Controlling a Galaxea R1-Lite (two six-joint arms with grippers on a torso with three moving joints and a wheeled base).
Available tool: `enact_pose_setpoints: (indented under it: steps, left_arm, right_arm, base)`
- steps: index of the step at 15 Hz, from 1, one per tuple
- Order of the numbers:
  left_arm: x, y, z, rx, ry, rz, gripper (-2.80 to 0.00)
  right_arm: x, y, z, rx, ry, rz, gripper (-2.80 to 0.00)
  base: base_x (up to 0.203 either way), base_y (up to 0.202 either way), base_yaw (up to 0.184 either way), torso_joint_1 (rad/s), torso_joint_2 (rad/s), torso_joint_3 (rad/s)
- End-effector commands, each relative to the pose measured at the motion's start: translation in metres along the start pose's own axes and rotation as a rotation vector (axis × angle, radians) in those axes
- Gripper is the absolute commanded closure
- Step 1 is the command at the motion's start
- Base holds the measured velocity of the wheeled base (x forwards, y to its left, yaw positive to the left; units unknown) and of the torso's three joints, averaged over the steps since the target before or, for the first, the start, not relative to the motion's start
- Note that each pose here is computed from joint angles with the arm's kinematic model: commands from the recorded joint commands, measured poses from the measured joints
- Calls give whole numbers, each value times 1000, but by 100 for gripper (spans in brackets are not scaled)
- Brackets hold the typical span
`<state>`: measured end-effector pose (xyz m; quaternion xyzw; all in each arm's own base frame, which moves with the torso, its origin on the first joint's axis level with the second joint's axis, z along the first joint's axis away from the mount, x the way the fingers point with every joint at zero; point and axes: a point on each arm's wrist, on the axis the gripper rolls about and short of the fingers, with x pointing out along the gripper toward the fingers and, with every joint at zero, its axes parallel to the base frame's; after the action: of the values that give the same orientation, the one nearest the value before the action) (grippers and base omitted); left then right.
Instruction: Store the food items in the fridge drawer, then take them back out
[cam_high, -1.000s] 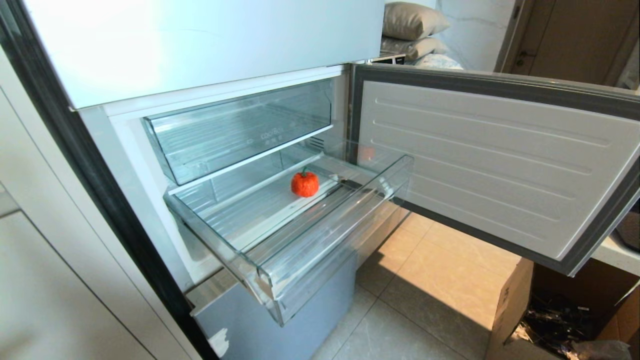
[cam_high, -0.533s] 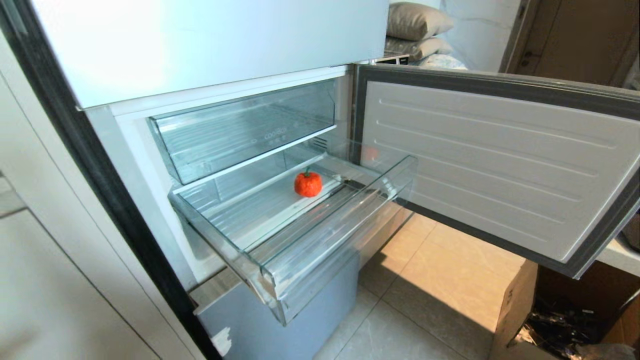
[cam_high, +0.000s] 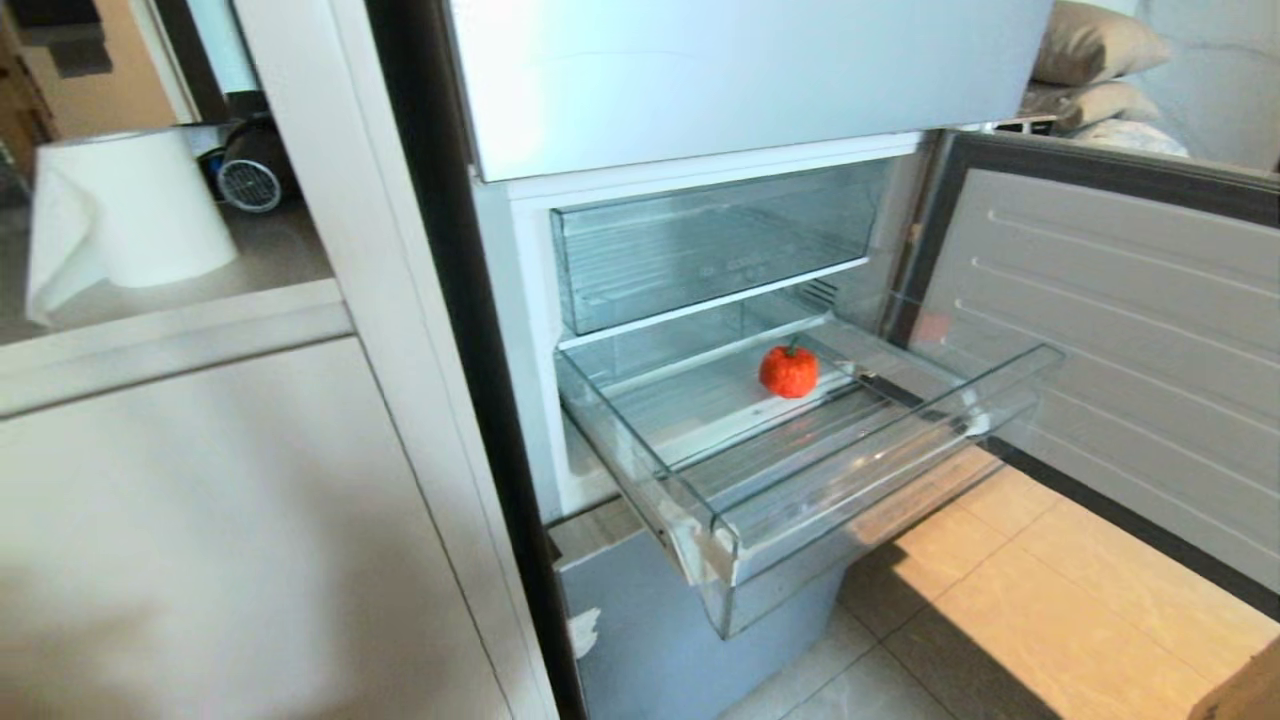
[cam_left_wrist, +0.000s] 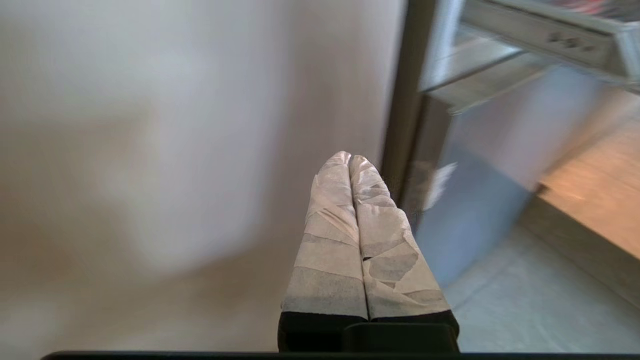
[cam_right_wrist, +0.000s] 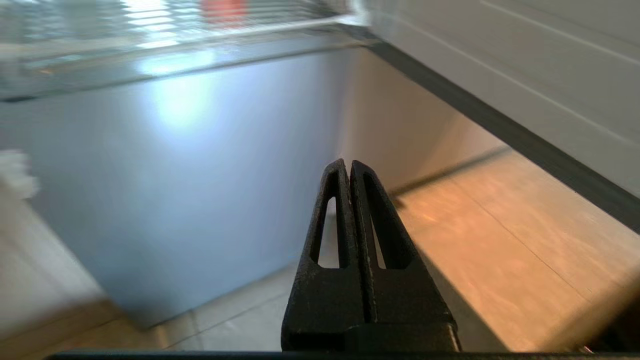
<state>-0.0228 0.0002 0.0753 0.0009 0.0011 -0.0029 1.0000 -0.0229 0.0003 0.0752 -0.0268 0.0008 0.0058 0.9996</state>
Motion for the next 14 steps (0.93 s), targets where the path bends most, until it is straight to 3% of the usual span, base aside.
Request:
enact_pose_setpoints:
  steps: [1, 8, 14]
  left_arm:
    - [0, 0, 0, 0, 1, 0, 0]
    - [0, 0, 0, 0, -1, 1, 0]
    - [0, 0, 0, 0, 1, 1, 0]
  right_arm:
    - [0, 0, 0, 14, 1, -3, 0]
    - [0, 0, 0, 44, -2, -12, 0]
    - [0, 0, 0, 44, -2, -13, 0]
  base:
    - [3, -6, 177, 6, 2, -2]
    - [2, -7, 162, 3, 3, 4]
    - [1, -1, 11, 1, 0, 0]
